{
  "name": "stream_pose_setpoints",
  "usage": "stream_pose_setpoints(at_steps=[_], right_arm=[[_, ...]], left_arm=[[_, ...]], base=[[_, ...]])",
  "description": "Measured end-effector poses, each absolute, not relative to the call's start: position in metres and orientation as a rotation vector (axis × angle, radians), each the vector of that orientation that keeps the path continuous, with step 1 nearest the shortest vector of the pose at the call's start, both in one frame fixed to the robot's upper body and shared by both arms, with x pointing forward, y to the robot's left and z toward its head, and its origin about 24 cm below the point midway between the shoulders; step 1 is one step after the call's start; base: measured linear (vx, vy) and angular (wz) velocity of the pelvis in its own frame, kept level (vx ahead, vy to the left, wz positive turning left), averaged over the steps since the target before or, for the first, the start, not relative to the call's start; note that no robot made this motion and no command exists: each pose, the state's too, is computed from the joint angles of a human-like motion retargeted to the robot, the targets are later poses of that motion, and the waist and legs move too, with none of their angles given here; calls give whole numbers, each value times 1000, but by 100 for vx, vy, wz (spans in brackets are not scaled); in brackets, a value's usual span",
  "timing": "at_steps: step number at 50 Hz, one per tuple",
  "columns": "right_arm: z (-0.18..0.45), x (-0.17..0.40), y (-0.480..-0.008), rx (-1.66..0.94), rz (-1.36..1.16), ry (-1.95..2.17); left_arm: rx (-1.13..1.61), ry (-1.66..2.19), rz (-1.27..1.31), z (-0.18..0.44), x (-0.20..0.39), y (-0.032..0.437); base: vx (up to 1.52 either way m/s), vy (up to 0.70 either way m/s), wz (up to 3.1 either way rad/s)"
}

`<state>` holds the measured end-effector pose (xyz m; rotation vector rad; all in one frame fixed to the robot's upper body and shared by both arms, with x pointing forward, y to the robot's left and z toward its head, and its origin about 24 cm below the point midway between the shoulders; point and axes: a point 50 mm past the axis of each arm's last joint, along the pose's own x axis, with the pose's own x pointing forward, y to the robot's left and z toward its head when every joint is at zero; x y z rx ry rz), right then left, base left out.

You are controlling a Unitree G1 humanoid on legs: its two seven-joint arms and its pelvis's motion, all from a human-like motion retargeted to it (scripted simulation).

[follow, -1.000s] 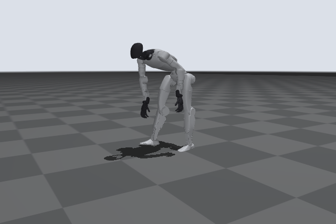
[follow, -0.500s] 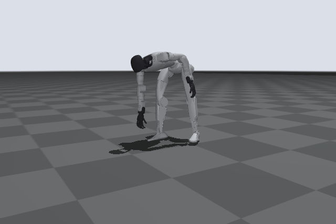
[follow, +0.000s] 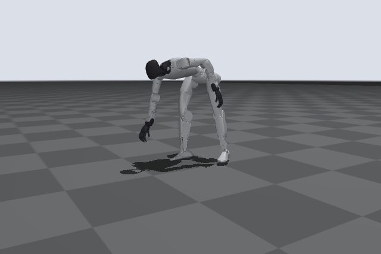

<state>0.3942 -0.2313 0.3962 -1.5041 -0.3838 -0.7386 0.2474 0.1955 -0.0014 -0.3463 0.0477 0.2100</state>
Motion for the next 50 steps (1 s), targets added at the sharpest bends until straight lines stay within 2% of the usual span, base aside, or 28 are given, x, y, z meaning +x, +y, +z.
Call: stream_pose_setpoints(at_steps=[5,13,19,24,25,27,30,32,39,43,46,47,48,50], right_arm=[[411,388,-241,-1639,-756,-260],[367,412,-202,-1653,-500,-318],[323,421,-181,-1488,-366,-424],[294,422,-188,-1167,-332,-399],[288,422,-192,-1069,-324,-380],[284,419,-208,-1052,-364,-352],[267,415,-236,-813,-397,-261],[263,408,-261,-534,-465,-266],[263,350,-381,223,-978,-277],[268,313,-424,579,-1160,-340],[268,300,-438,662,-1188,-348],[263,300,-439,583,-1163,-309],[249,307,-437,324,-1068,-167],[242,318,-427,158,-946,-76]], left_arm=[[-398,48,190,0,250,180],[-385,83,166,-9,240,179],[-380,104,185,-15,232,180],[-383,131,188,-21,231,177],[-382,132,176,-22,232,177],[-370,138,174,-22,234,172],[-386,161,164,-26,233,168],[-395,147,144,-24,235,166],[-266,138,76,-17,239,163],[-278,82,75,1,255,158],[-228,23,39,18,270,158],[-201,10,16,22,274,157],[-157,9,-15,24,279,155],[-108,-31,16,39,296,157]], base=[[-7,-6,57],[-2,-2,15],[7,-1,-69],[13,0,-99],[15,3,-101],[19,0,-91],[20,1,-92],[15,1,-88],[15,-1,-72],[2,12,-53],[-1,12,-92],[7,8,-86],[0,9,-114],[-5,7,-131]])
